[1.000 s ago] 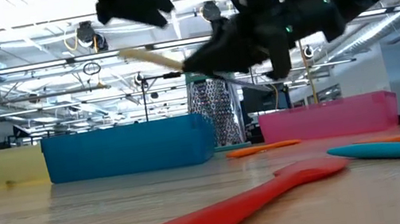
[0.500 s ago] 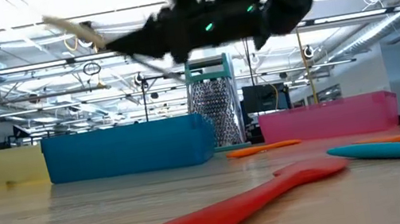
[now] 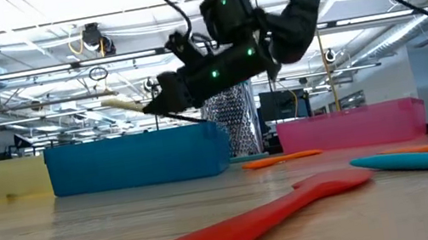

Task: Pick & Place Kitchen Items
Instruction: Put the top yellow table knife into the blue bin

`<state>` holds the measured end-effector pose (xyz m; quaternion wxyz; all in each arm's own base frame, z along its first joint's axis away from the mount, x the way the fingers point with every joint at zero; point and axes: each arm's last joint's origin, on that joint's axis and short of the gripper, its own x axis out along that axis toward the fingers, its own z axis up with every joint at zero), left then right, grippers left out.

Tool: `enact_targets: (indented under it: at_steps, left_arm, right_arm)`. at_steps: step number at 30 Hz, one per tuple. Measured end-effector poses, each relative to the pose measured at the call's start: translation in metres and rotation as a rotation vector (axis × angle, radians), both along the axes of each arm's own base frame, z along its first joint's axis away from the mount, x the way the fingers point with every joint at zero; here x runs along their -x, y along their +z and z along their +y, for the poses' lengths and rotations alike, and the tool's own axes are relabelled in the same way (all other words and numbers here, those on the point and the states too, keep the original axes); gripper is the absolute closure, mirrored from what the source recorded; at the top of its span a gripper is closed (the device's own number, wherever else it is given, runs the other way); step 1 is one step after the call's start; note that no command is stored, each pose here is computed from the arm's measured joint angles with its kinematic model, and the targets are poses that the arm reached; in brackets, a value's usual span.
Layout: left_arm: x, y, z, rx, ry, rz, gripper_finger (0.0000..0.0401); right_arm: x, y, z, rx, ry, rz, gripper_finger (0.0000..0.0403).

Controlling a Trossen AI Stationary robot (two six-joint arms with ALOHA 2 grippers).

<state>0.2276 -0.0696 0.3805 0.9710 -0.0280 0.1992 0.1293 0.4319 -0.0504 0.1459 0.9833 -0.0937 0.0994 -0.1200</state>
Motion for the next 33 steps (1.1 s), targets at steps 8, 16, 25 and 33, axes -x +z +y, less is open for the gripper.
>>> enact_targets:
  at_steps: [8, 16, 25, 33]
  left_arm:
    - [0.000, 0.000, 0.000, -0.022, -0.011, 0.006, 0.0213]
    - [0.000, 0.000, 0.000, -0.064, -0.029, 0.017, 0.0213]
    - [0.000, 0.000, 0.000, -0.064, -0.029, 0.017, 0.0213]
    - [0.000, 0.000, 0.000, -0.060, -0.028, 0.016, 0.0213]
  right_arm:
    - [-0.001, -0.024, -0.020, -0.089, 0.060, -0.012, 0.0358]
    - [-0.002, -0.023, -0.015, -0.007, 0.107, -0.014, 0.0358]
    - [-0.004, -0.020, -0.002, 0.099, 0.339, -0.049, 0.0358]
    - [-0.001, -0.026, -0.015, 0.001, 0.337, 0.007, 0.0357]
